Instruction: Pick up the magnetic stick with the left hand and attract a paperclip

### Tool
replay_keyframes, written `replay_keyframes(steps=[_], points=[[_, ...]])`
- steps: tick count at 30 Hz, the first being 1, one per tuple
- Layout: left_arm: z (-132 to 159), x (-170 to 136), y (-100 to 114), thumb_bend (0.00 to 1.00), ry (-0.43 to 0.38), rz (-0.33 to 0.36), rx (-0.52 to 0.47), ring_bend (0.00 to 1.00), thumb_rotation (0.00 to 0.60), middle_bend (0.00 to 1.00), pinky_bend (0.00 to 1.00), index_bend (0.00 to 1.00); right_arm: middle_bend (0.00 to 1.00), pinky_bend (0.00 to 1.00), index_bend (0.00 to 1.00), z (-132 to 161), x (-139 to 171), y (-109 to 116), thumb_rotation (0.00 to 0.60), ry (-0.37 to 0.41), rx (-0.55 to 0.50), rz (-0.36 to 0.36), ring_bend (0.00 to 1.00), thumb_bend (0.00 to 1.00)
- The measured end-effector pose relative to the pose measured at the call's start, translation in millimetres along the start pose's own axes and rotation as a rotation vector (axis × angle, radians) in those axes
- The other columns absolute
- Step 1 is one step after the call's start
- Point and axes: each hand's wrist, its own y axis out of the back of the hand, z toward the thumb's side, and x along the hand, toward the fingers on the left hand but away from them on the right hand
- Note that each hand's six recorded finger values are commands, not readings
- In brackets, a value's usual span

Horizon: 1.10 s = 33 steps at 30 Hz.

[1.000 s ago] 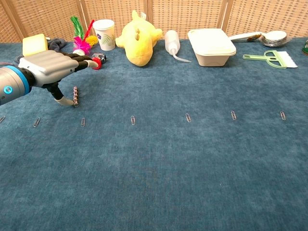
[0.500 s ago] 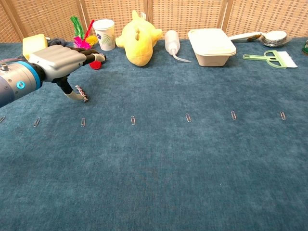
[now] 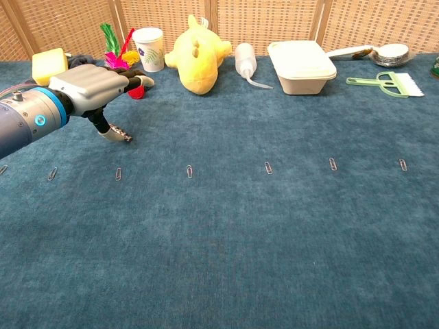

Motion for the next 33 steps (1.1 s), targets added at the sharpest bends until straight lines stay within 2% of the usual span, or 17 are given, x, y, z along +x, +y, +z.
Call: replay_keyframes(steps=[14,22,25,28,31,33], points=[[4.2,14.9,1.1,0.34,0.031,-0.015,-0.025,0.00,0.589,0.00,0.08,0.00,0.01,0.11,0.01,-1.9,3.6,-1.7,0.600,-0.015,-0.002,0.003,0.00,0.44],[3.2,17.8,10.1,0.34,0.059,-0.004,-0.083,0.00,0.589,0.00,0.08,0.00,0.01,0.11,0.01,-1.5,3.6,-2.7,0.600,-0.017,-0.004,0.003,0.00,0.44],[3.2,14.2,12.4,0.34,0.056,-0.015,-0.148,0.00,0.588,0.02,0.08,0.03,0.01,0.11,0.01,-0.7,3.3,-4.3,0.600,-0.014,-0.005,0.008,0.00,0.44],[0.5,7.3,16.0,0.34,0.044,-0.038,-0.220,0.07,0.583,0.11,0.08,0.16,0.01,0.11,0.01,0.3,2.6,-6.4,0.600,-0.009,-0.011,0.013,0.00,0.44],[-14.9,-1.5,21.1,0.34,0.049,-0.049,-0.230,0.24,0.593,0.25,0.09,0.32,0.01,0.11,0.01,2.1,1.7,-10.0,0.600,-0.003,-0.017,0.021,0.00,0.44],[-26.0,-7.6,22.5,0.34,0.061,-0.048,-0.222,0.35,0.600,0.34,0.14,0.37,0.01,0.11,0.01,3.0,1.2,-12.2,0.600,0.001,-0.020,0.025,0.00,0.44]])
